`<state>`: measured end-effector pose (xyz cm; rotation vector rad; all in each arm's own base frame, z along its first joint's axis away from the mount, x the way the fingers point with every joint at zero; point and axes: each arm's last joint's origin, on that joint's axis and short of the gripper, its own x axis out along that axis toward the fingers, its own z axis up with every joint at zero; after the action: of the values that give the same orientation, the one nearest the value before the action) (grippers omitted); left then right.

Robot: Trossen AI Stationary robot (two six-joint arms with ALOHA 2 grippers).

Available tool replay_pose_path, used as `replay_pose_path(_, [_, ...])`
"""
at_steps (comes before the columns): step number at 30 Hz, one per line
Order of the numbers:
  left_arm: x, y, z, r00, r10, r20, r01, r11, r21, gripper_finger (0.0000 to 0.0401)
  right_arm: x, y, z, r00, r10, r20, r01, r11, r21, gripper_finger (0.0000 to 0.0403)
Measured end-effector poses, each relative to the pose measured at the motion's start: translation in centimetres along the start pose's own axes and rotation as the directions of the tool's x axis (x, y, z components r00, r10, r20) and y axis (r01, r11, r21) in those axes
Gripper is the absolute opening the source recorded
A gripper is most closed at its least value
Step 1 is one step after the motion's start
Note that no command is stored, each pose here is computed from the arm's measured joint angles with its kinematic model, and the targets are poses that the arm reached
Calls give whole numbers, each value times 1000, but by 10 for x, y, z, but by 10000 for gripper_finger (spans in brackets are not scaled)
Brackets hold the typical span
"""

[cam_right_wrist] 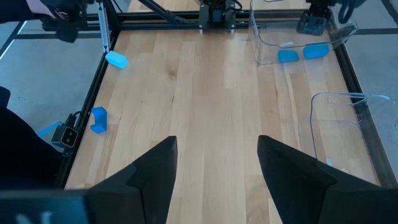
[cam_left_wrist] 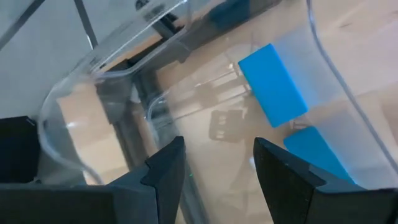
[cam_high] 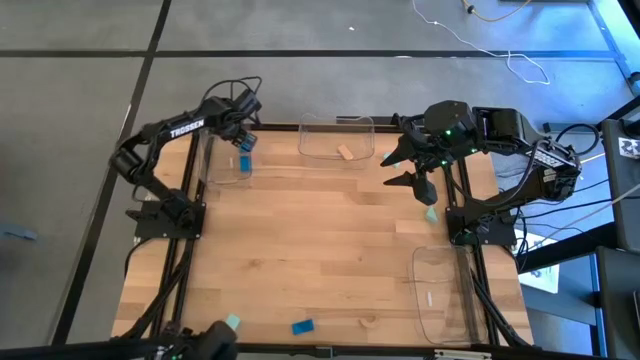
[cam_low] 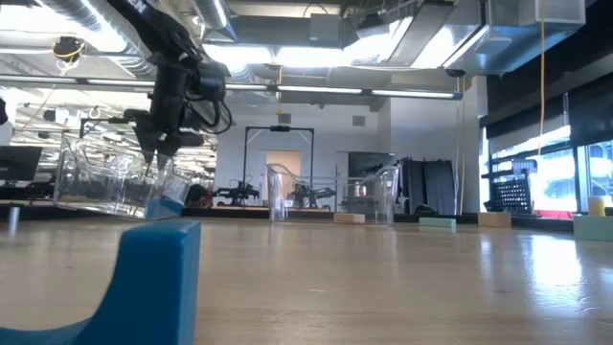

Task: Sort & place blocks by color
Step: Adjust the left transparent bin, then put the middle right light blue block into the bottom transparent bin

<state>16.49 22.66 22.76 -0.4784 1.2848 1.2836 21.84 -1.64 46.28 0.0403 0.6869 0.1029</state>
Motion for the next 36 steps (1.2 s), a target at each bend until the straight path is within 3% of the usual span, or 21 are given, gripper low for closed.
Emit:
replay_pose_path(8, [16,-10,9,1000,-15,14,15,1000,18,181,0,0,0,1000,0,0,0,1000,0,223])
replay_pose_path(19, [32,-24,16,991,-134,7,133,989,64,181,0,0,0,1000,0,0,0,1000,0,223])
replay_pose_path(31, [31,-24,16,990,-140,9,138,984,113,181,0,0,0,1000,0,0,0,1000,0,223])
replay_pose_path(36, [9,-20,13,977,-206,51,200,973,113,181,0,0,0,1000,0,0,0,1000,4,223])
